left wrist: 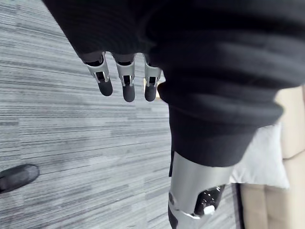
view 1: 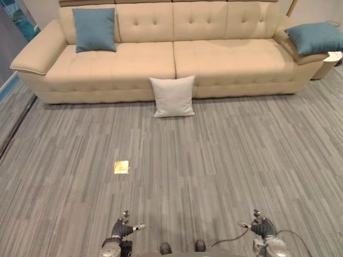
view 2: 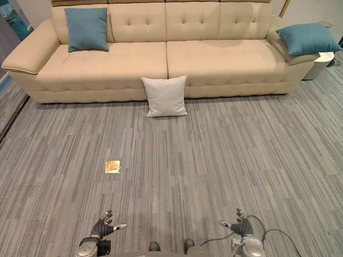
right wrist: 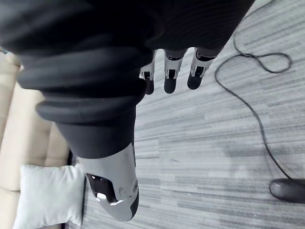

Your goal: Pick up cushions and gather them together orderly.

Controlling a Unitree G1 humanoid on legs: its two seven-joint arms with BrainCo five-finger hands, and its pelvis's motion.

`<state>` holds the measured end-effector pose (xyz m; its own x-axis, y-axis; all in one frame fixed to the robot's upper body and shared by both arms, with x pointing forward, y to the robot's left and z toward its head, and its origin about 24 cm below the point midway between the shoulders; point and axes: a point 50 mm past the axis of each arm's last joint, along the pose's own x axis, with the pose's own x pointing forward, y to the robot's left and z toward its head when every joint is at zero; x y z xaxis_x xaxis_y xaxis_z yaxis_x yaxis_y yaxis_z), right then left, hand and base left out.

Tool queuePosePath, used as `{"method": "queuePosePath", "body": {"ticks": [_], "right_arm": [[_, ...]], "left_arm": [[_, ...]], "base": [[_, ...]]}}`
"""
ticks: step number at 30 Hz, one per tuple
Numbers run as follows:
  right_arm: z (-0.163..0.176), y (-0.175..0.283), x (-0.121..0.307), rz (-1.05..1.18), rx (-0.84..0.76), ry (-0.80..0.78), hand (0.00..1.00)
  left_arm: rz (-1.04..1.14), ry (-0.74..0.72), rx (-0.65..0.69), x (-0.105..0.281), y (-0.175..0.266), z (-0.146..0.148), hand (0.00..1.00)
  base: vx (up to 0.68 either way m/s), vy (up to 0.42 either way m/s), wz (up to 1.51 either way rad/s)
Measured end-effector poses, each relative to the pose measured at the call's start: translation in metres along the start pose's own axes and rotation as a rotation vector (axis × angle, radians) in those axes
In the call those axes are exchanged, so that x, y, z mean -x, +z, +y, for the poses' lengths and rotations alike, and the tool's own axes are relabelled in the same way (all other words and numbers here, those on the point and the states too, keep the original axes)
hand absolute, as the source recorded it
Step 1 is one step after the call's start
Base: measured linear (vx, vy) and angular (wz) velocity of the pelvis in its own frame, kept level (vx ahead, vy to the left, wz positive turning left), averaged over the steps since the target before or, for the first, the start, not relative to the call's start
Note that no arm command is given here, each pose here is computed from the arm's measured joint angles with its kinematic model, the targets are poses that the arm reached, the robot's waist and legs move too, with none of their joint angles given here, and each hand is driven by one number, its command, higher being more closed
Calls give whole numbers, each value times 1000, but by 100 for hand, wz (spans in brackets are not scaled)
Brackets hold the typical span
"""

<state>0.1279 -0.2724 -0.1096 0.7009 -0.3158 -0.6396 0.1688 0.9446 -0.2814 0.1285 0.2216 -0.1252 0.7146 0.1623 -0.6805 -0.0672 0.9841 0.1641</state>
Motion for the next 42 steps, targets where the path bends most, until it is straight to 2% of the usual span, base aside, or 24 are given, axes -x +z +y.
{"method": "queuePosePath", "body": {"ticks": [7,16,29,32,38,42], "right_arm": [[-3,0,1,1,34,-1,0],[-3,-6,3,16,34,0,0],[21,15,-10,-23,-64,48,0],[28,-1,-3,30,-68,68,0],[34,8,-7,9,-49,95,0],[29,1,-4,28,-38,85,0]], "left_arm": [[17,35,22,4,-7,8,0],[40,27,38,9,-15,2,0],[7,13,78,4,-5,-5,0],[-13,14,47,-1,4,-1,0],[-87,24,39,-14,33,3,0],[-43,21,50,-14,22,-1,0]], "base": [[-10,-5,1],[-40,-15,3],[62,48,-18],[293,110,23],[517,12,46],[688,-164,33]]}}
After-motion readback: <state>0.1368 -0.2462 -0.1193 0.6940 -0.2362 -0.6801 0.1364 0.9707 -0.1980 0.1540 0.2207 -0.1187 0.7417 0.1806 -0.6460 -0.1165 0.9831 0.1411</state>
